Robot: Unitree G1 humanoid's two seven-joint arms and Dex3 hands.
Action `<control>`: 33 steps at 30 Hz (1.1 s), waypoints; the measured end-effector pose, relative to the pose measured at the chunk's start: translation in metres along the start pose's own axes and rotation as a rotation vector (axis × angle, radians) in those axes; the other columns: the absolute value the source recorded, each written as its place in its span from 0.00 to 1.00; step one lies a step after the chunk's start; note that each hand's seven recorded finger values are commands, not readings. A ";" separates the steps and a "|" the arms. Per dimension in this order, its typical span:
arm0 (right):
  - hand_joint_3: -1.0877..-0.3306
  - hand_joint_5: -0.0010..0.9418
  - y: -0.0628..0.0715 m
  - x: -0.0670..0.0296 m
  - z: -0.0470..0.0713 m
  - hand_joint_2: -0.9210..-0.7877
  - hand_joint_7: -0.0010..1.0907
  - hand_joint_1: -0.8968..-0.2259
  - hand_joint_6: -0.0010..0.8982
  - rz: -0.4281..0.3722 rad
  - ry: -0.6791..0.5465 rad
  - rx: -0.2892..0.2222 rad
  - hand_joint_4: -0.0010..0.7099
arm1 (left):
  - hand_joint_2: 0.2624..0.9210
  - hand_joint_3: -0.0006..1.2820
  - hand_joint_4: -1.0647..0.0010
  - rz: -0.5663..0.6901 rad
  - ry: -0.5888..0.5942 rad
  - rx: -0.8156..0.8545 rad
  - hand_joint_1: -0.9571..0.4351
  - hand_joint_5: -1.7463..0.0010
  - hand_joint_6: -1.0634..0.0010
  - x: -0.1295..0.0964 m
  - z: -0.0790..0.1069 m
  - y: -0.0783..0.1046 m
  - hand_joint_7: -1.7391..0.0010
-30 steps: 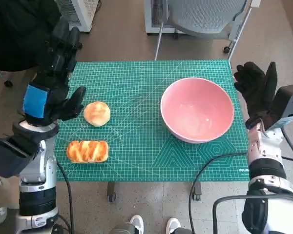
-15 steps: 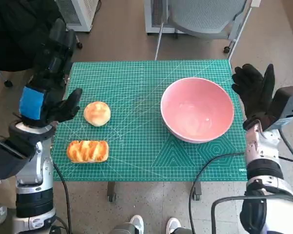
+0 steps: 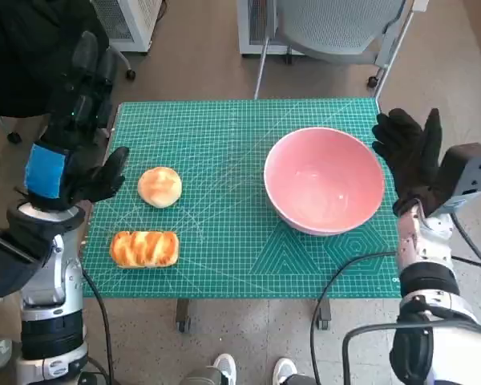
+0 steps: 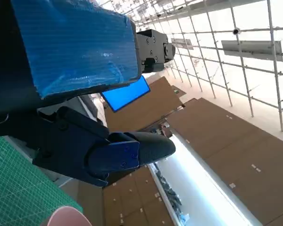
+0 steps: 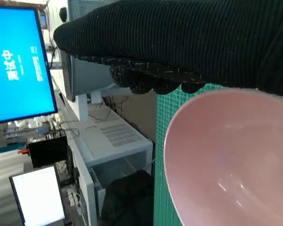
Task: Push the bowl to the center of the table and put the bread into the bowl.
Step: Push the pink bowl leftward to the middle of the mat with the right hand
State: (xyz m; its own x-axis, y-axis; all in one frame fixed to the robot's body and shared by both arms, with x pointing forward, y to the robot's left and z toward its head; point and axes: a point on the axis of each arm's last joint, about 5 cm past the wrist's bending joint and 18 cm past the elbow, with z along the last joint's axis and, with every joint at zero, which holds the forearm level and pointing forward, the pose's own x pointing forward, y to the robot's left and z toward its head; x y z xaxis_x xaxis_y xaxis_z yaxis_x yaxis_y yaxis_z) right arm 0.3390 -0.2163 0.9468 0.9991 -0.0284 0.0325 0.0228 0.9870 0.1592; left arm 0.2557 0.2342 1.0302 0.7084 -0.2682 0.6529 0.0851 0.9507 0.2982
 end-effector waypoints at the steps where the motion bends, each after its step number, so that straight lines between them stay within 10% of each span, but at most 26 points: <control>1: 0.17 0.00 0.001 0.0000 0.000 0.00 0.03 0.21 0.38 0.002 0.001 0.000 0.43 | 1.00 0.40 1.00 0.000 0.000 0.000 0.23 1.00 0.99 0.000 0.000 0.000 0.98; 33: 0.14 0.01 0.024 0.0006 -0.011 0.00 0.03 0.29 0.40 0.089 0.011 0.040 0.46 | 1.00 0.39 1.00 0.022 0.024 -0.003 0.23 1.00 1.00 -0.010 -0.002 0.005 0.96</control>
State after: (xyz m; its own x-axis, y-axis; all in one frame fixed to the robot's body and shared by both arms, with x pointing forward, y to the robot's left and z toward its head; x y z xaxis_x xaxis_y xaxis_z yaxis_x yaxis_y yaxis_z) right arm 0.3405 -0.1905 0.9395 0.9974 0.0613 0.0373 -0.0674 0.9784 0.1953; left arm 0.2498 0.2416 1.0236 0.7267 -0.2431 0.6426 0.0713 0.9569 0.2814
